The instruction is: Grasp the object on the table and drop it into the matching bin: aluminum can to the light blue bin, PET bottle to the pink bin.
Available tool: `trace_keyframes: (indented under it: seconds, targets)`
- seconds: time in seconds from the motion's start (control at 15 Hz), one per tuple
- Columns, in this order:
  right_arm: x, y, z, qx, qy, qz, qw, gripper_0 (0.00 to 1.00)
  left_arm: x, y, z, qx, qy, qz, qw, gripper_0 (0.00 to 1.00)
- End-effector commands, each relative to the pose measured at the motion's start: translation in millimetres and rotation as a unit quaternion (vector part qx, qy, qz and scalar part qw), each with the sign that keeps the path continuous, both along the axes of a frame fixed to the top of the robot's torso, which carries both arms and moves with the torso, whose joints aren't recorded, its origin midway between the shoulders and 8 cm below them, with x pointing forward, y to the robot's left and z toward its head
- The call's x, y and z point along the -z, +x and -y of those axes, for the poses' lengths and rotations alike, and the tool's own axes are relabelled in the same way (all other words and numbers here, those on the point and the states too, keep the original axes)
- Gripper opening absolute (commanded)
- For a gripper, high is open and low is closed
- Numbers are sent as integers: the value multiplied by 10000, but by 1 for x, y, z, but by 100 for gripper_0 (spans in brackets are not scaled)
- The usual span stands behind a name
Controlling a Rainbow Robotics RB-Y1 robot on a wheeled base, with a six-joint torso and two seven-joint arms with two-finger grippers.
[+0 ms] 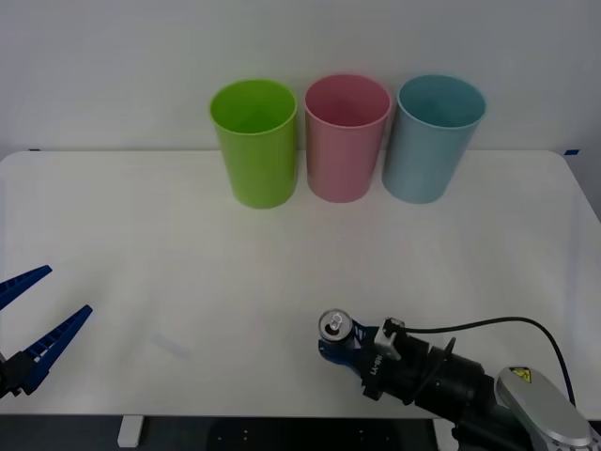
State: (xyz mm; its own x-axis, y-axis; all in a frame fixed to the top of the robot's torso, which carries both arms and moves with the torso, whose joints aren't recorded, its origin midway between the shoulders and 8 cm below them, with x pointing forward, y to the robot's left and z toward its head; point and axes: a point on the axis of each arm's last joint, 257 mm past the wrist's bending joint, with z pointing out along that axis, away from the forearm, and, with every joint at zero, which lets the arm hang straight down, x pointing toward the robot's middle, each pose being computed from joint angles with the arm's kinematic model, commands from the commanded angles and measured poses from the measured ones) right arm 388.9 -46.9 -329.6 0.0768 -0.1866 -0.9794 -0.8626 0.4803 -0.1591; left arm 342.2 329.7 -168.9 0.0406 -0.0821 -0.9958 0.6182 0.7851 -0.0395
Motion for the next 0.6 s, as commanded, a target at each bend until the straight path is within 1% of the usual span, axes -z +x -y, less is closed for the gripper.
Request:
trace_keyframes:
  seconds: [0.07,0.2,0.47,0.53,0.6]
  targets:
    - [-8,1,4,-8,118,19,9999,0,0,0,0,0,0,0,10000,100]
    - [-12,5,12,84,215,-1,9997,0,0,0,0,0,0,0,10000,100]
    - [-30,21,31,344,400,42,9986,0,0,0,0,0,0,0,10000,100]
    - [-34,24,34,393,451,7,9982,0,0,0,0,0,0,0,10000,100]
    - [-37,26,39,440,530,-80,9976,0,0,0,0,0,0,0,10000,100]
